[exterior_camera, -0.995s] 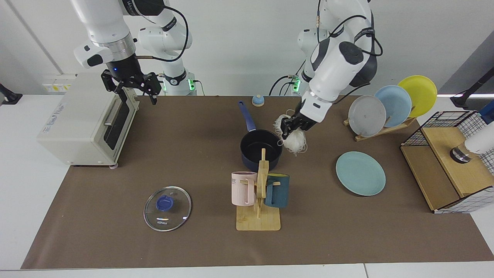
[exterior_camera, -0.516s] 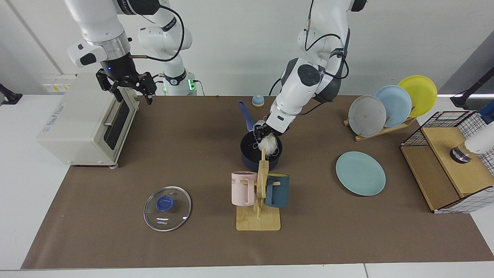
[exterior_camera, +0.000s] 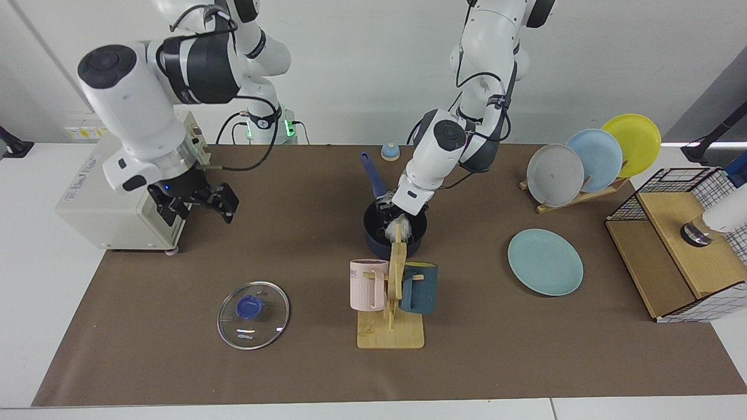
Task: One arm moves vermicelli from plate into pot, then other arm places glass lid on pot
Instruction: 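Carry the vermicelli over the black saucepan with the left gripper, then release the vermicelli into the pot while the right gripper grasps the lid, then carry the glass lid over the saucepan with the right gripper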
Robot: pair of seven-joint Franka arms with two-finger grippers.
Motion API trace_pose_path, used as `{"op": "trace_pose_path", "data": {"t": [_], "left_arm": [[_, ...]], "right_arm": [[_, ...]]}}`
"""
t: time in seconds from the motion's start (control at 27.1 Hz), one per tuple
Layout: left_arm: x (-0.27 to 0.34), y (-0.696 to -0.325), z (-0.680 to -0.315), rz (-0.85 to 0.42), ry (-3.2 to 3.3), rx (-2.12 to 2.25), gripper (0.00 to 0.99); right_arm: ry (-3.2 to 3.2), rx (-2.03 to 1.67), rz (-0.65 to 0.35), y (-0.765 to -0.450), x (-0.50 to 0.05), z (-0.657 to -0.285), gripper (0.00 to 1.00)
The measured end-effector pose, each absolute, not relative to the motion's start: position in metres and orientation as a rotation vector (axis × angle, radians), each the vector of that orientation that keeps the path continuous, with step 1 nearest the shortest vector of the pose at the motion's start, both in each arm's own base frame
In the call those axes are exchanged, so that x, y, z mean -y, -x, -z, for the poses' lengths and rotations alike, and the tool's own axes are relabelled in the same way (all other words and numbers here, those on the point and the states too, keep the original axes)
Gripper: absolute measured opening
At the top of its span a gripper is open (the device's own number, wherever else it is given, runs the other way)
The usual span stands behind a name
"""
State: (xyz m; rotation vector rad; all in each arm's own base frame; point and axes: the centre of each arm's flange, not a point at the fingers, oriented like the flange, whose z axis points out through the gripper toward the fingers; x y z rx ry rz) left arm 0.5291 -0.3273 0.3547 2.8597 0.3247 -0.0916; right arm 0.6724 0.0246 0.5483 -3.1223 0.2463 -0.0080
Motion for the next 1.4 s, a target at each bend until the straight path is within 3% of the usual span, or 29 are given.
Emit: {"op": "trace_pose_path", "data": {"t": [0.18, 0.33, 0.37, 0.48, 0.52, 0.55, 0.92, 1.4], "left_arm": [[0.327, -0.529, -0.345, 0.092, -2.881, -0.307, 0.423], [0.326, -0.528, -0.344, 0.089, -2.890, -0.299, 0.634], [0.326, -0.528, -0.344, 0.083, -2.895, -0.293, 0.736], [0.324, -0.531, -0.351, 0.066, -2.907, -0.280, 0.863], [0.323, -0.533, -0.356, 0.068, -2.912, -0.281, 0.965], [0.319, -0.536, -0.364, 0.076, -2.918, -0.285, 0.987], [0.220, -0.580, -0.501, 0.088, -2.984, -0.423, 0.991], [0.063, -0.557, -0.581, 0.151, -3.052, -0.248, 0.991]], "right_arm": [[3.146, -0.221, 0.051, -0.709, -0.031, -0.499, 0.98], [3.149, -0.189, 0.079, -0.727, -0.043, -0.460, 0.98], [3.148, -0.180, 0.088, -0.731, -0.047, -0.451, 0.98], [3.154, -0.152, 0.111, -0.739, -0.057, -0.429, 0.99], [3.156, -0.144, 0.119, -0.741, -0.060, -0.424, 0.99], [3.156, -0.137, 0.128, -0.743, -0.063, -0.420, 0.99], [3.165, -0.112, 0.181, -0.756, -0.067, -0.382, 0.99], [3.173, -0.045, 0.215, -0.763, -0.072, -0.335, 0.99]]}}
